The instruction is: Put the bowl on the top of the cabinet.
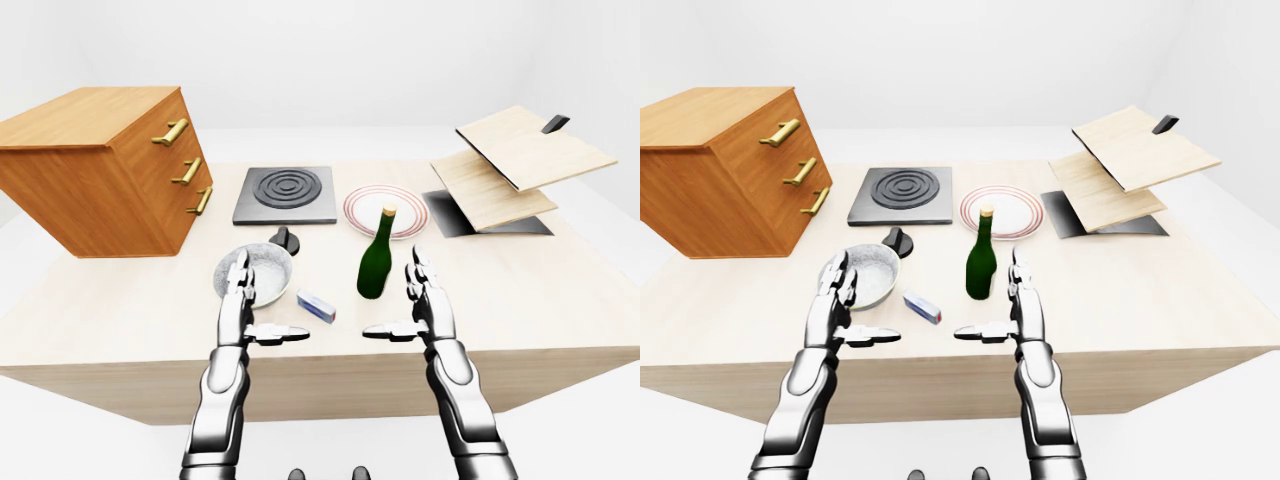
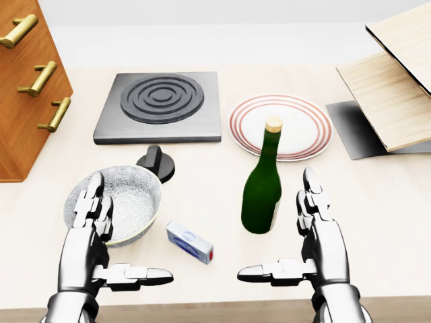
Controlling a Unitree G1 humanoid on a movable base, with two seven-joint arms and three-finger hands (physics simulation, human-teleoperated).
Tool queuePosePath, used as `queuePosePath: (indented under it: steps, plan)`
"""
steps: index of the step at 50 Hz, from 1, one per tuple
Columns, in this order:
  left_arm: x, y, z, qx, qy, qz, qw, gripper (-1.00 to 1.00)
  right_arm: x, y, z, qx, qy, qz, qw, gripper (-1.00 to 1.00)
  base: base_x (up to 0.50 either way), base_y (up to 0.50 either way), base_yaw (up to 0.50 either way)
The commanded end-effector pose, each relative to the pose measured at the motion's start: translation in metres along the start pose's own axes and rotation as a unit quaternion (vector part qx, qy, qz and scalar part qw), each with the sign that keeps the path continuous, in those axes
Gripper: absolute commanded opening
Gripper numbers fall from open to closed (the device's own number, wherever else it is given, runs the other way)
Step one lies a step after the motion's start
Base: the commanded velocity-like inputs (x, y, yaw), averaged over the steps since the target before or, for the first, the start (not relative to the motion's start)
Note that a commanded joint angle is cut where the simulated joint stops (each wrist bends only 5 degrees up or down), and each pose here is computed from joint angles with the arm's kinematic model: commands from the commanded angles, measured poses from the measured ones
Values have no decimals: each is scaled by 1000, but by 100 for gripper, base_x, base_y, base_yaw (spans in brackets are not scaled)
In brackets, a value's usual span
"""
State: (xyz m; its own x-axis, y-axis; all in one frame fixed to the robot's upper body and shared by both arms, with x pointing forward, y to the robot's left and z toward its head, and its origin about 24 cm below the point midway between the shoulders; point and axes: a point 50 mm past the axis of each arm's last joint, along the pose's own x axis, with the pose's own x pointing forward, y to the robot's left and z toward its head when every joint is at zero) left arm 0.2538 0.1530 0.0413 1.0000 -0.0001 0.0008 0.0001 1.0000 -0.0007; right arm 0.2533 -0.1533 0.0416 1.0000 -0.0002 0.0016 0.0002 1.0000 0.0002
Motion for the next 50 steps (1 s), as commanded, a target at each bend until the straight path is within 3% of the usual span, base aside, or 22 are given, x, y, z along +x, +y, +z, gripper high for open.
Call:
queuePosePath:
  steps: [1, 12, 17, 18, 25, 50]
  plan:
    - [0, 7, 0, -1, -1, 1, 1000, 100, -2, -8, 2, 0, -2, -1, 1000, 100, 0, 0, 0]
    - [-1, 7, 3, -1, -11, 1, 1000, 100, -5, -8, 10, -7, -30, -2, 1000, 100, 0, 0, 0]
    - [-12, 11, 29, -6, -88, 14, 996, 100, -17, -7, 40, -40, -110, -10, 993, 100, 0, 0, 0]
    - [-18, 15, 45, -19, -123, 26, 992, 100, -24, -7, 54, -49, -141, -13, 989, 100, 0, 0, 0]
    - [-45, 19, 82, -23, -205, 35, 978, 100, -38, -7, 76, -85, -186, -32, 978, 100, 0, 0, 0]
    - [-48, 22, 83, -8, -204, 44, 978, 100, -42, -6, 82, -110, -200, -41, 973, 100, 0, 8, 0]
